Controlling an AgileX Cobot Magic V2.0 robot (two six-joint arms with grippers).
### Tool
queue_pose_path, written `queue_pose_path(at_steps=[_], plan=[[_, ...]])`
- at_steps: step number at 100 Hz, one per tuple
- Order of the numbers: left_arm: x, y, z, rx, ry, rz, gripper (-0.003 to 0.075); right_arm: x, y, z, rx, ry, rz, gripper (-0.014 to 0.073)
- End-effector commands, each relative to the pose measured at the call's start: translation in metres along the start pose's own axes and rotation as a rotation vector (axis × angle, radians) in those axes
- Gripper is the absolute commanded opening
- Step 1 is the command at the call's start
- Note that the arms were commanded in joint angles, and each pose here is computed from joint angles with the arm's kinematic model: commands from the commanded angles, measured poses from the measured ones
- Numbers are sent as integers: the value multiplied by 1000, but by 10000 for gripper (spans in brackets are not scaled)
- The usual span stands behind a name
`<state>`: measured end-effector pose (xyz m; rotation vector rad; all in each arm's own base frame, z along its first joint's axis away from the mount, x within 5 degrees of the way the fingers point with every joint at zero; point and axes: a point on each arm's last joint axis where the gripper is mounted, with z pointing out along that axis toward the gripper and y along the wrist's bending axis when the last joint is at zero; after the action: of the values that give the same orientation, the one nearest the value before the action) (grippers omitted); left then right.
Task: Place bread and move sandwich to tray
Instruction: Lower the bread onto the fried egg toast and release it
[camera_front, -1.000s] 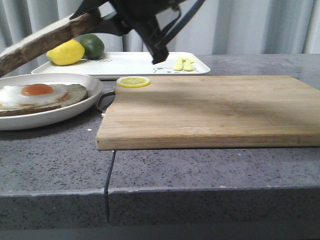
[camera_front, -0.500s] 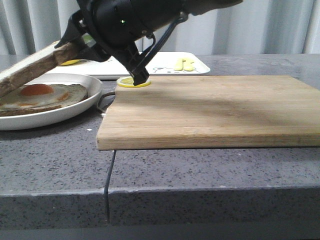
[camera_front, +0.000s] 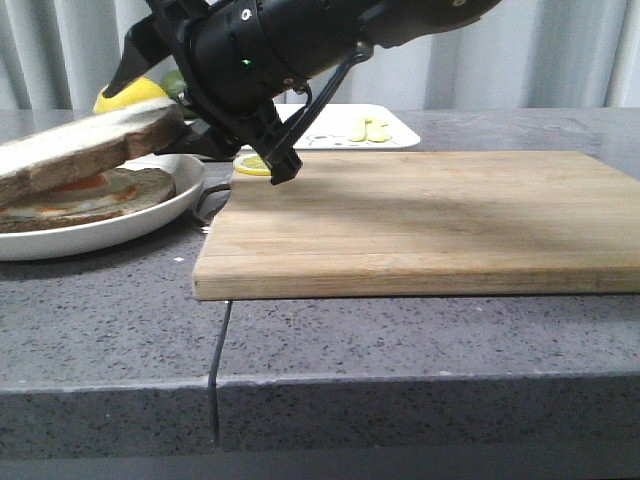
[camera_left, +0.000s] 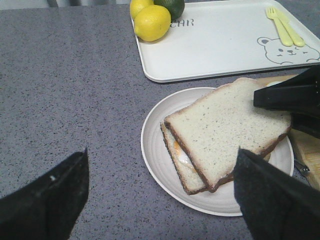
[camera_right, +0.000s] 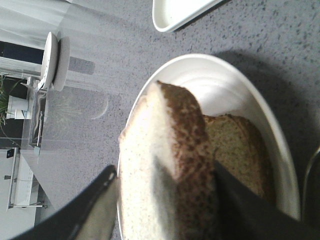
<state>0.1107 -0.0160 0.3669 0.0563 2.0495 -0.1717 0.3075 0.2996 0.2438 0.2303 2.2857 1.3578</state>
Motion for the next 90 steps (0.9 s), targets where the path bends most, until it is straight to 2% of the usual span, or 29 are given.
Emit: queue_pose_path(at_steps=[1,38,65,90], plan=[[-16,-3,-5,19,-102,-2,557,-8,29,-16,-102,-30,40,463],[-16,-3,-5,19,-102,-2,557,-8,30,-17,-100,-29,-22,472],[-16,-3,-5,19,-102,-2,556,-9,33,-21,-97,-41,-87,584],[-16,-3,-5,19,-102,-2,556,-14,41,-33,-86,-84,-150,594]])
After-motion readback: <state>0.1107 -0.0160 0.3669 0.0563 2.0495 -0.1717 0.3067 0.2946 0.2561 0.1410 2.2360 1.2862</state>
